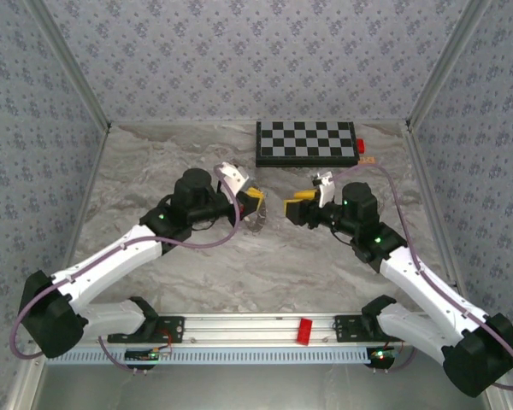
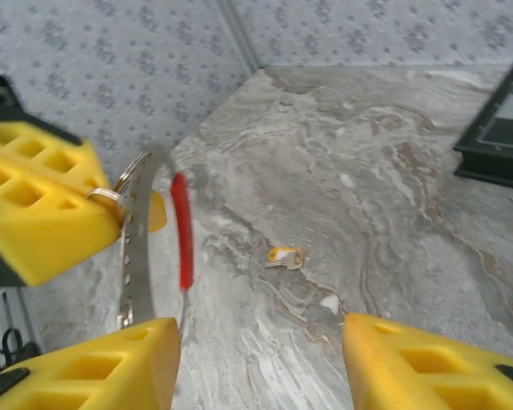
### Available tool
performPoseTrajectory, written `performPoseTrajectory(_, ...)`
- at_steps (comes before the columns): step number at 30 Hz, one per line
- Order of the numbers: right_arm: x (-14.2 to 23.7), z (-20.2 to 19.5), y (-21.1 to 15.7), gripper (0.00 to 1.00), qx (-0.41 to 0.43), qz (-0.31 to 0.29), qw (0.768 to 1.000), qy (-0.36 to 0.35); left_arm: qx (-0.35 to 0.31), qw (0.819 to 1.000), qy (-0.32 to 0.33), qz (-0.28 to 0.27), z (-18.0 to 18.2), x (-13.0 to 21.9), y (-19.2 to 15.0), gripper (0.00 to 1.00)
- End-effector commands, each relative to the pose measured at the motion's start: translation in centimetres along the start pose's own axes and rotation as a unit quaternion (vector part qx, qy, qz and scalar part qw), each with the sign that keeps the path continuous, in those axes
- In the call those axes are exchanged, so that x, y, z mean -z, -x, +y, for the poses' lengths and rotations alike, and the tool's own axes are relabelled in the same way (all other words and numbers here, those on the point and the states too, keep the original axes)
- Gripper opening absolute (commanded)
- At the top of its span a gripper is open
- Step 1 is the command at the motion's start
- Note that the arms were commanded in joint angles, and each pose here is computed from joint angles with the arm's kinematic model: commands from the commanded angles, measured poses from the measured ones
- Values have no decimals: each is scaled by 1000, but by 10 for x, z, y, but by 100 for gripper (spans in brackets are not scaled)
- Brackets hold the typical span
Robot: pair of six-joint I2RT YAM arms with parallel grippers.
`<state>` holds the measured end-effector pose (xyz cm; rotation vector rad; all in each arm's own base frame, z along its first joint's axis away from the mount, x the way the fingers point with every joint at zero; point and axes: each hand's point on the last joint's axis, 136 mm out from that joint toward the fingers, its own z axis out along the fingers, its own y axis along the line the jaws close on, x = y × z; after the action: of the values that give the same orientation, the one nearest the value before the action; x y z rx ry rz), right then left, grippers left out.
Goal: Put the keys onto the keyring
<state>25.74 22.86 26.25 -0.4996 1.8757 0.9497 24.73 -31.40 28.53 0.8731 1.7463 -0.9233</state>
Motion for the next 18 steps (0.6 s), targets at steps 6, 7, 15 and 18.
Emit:
performPoseTrajectory(6, 2, 43, 33, 33, 21, -41, 995, 94, 43, 993, -98, -46, -28, 20, 26, 0)
performPoseTrajectory(7, 2, 45, 34, 33, 21, -41, 994, 101, 47, 992, -104, -47, -30, 21, 27, 0)
performPoseTrajectory(15, -5, 56, 43, 32, -4, -46, 987, 154, 58, 990, -116, -47, -33, 22, 27, 0)
performPoseTrajectory(18, -4, 56, 45, 27, -5, -49, 986, 159, 60, 990, -116, -47, -33, 21, 27, 0)
